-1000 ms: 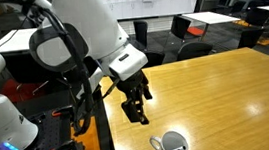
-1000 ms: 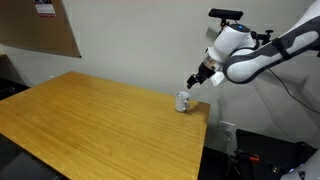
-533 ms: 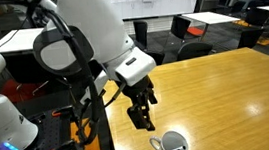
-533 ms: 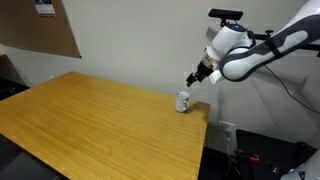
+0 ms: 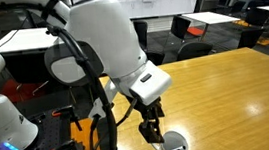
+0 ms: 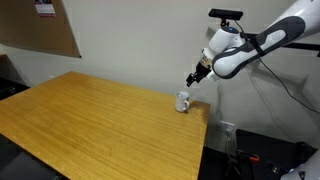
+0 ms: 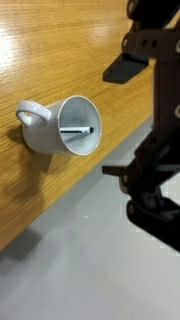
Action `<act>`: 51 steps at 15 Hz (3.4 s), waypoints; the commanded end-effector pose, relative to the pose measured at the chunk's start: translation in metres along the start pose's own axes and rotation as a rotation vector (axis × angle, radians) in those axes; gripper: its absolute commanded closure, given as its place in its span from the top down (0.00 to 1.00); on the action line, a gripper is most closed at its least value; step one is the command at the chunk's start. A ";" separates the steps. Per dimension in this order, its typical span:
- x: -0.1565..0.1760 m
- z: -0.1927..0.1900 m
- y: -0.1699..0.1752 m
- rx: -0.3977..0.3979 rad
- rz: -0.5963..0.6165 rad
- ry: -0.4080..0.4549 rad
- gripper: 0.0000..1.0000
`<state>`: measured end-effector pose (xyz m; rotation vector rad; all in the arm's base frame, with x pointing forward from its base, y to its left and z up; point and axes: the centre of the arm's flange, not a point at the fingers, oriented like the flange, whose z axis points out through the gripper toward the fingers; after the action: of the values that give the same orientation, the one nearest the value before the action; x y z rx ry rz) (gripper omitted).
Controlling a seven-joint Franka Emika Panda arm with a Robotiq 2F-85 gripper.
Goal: Take the marker out of the cup and put it on the table
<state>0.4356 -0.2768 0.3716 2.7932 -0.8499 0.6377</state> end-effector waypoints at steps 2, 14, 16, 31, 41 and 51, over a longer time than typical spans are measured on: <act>0.012 0.015 0.001 0.007 -0.030 -0.005 0.71; 0.012 0.051 0.000 0.042 -0.084 -0.050 0.55; 0.016 0.057 0.001 0.049 -0.095 -0.055 0.53; 0.040 0.096 -0.005 0.026 -0.116 -0.081 0.43; 0.036 0.114 -0.011 0.025 -0.124 -0.104 0.39; 0.028 0.134 -0.012 0.017 -0.131 -0.121 0.39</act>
<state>0.5029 -0.3098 0.2668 2.8971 -0.6919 0.4488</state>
